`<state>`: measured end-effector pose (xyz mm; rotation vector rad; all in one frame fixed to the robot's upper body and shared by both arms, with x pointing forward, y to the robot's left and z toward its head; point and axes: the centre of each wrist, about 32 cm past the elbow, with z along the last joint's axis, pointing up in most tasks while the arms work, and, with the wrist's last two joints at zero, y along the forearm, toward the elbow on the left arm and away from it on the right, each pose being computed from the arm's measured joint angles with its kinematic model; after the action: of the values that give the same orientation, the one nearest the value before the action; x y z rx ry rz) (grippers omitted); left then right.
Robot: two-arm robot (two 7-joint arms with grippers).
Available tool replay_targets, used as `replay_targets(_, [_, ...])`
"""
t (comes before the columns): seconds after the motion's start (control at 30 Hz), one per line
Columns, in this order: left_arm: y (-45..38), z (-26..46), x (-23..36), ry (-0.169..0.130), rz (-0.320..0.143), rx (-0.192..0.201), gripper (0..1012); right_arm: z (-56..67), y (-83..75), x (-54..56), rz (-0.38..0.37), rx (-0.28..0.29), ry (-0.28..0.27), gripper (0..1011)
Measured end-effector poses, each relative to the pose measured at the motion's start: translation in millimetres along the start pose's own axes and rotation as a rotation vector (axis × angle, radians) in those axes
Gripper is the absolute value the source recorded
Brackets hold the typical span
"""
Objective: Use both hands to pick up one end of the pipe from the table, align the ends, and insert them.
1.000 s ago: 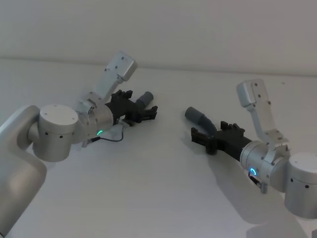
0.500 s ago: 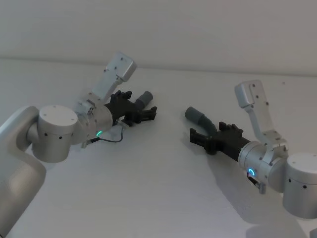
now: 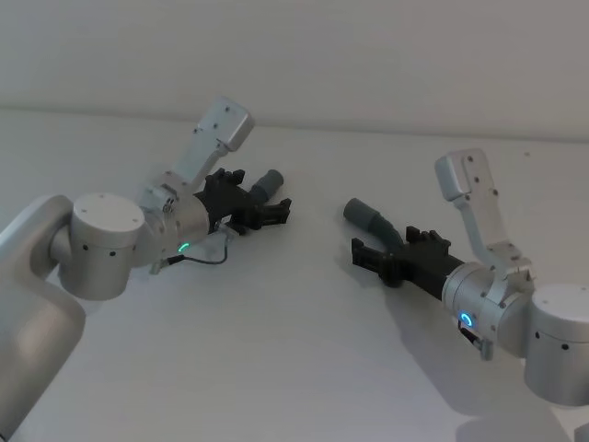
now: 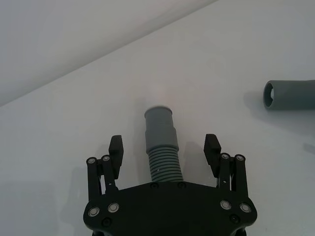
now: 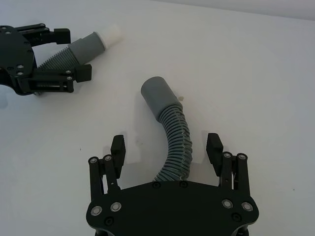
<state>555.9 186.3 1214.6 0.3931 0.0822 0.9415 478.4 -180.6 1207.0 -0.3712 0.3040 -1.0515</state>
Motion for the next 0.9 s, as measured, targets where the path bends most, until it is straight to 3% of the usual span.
replay_targets(0.17, [0.0, 1.2, 0.4, -0.002, 0.000, 0.006, 1000, -0.1, 0.1, -0.1, 0.000, 0.000, 0.000, 1002])
replay_targets(0.37, [0.0, 2.1, 0.7, -0.004, 0.001, 0.010, 968, -0.2, 0.3, -0.1, 0.000, 0.000, 0.000, 878])
replay_targets(0.9, [0.2, 2.9, 1.4, -0.006, 0.001, 0.016, 532, -0.3, 0.3, -0.1, 0.000, 0.000, 0.000, 385])
